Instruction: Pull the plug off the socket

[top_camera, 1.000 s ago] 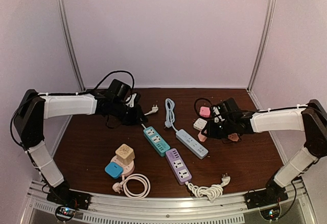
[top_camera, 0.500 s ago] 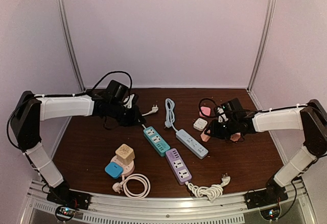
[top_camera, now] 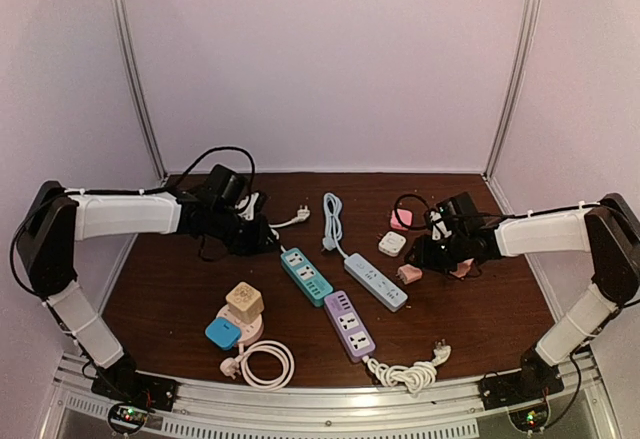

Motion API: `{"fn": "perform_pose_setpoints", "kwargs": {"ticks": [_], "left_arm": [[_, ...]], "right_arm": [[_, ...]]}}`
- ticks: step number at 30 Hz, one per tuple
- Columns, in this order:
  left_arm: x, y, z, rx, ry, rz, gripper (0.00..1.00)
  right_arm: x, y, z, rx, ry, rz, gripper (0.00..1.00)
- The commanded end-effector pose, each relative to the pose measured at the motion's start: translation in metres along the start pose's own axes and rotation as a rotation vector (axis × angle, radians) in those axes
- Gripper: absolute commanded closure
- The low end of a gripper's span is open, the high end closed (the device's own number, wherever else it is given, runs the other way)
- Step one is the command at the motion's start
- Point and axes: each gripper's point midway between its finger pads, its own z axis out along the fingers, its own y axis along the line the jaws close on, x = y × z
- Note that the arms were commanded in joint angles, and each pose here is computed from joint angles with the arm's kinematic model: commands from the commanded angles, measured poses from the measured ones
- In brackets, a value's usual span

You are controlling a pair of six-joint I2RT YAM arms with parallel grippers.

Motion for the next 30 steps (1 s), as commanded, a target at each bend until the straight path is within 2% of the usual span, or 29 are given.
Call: {"fn": "perform_pose_setpoints", "kwargs": {"ticks": [1,5,9,12,21,27,30], "left_arm": [[-0.005,-0.004,-0.010,0.005,-0.041,0.036,0.84],[-0.003,-0.002,-0.015,-0.010,-0.041,0.052,0.84],[0.002,-0.002,-0.024,-0.016,-0.040,0.084,0.77],[0.010,0.000,-0.032,-0.020,-0.033,0.102,0.72],[0.052,0.016,-0.058,-0.132,0.025,0.163,0.48],[0.078,0.013,-0.073,-0.186,0.063,0.245,0.30],[0.088,0.014,-0.077,-0.216,0.088,0.288,0.23]], "right_arm": [[-0.004,-0.009,-0.003,0.046,-0.015,-0.011,0.52],[-0.006,-0.010,-0.005,0.062,-0.016,-0.021,0.49],[-0.011,-0.007,-0.008,0.065,-0.026,-0.035,0.44],[-0.015,-0.006,-0.010,0.076,-0.035,-0.049,0.36],[-0.022,0.008,-0.003,0.084,-0.033,-0.105,0.12],[-0.024,0.020,0.003,0.067,-0.032,-0.124,0.00],[-0.027,0.028,0.003,0.056,-0.038,-0.133,0.00]]}}
